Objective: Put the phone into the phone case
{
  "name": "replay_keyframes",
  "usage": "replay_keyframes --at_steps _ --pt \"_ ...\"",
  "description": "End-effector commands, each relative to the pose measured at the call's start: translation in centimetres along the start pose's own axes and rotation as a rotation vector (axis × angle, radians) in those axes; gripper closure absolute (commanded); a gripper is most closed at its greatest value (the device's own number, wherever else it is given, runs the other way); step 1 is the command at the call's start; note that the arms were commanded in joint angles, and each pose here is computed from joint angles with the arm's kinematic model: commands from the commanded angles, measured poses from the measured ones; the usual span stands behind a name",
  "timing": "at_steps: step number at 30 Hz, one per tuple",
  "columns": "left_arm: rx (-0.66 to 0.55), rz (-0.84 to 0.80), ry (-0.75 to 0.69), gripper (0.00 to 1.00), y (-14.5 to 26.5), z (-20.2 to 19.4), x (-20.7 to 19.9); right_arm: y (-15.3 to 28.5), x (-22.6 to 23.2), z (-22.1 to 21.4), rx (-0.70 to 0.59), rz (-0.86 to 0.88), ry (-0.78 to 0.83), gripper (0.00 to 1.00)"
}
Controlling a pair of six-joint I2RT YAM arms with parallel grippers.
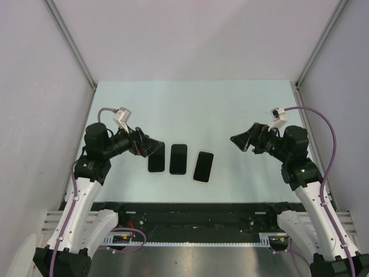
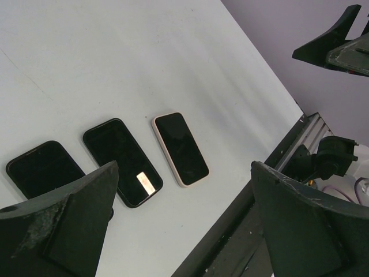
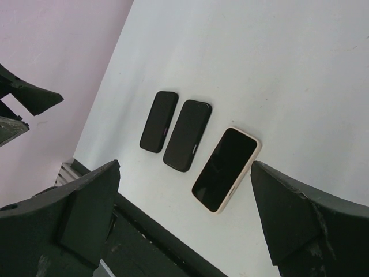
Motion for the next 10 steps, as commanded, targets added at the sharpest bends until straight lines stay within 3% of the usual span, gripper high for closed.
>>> replay_keyframes --at_steps 1,10 --pt "-0.002 -0.049 -0.023 0.00 0.04 0.30 -1.04 1.01 0.81 2.72 -0.098 -0.004 0.062 0.00" --pt "-0.003 -0.039 -0.025 0.00 0.00 0.31 -0.83 1.40 0.30 2.60 -0.101 -0.042 0.061 0.00"
Point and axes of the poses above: each gripper's point midway between its finger pads, its own y axis back along the fingers, its own x axis along the line the jaws close on, z = x × y, the point moved 1 cm from there along y, back along the fingers, and after that the axes turned 10 degrees about y, right-handed, at the moved point
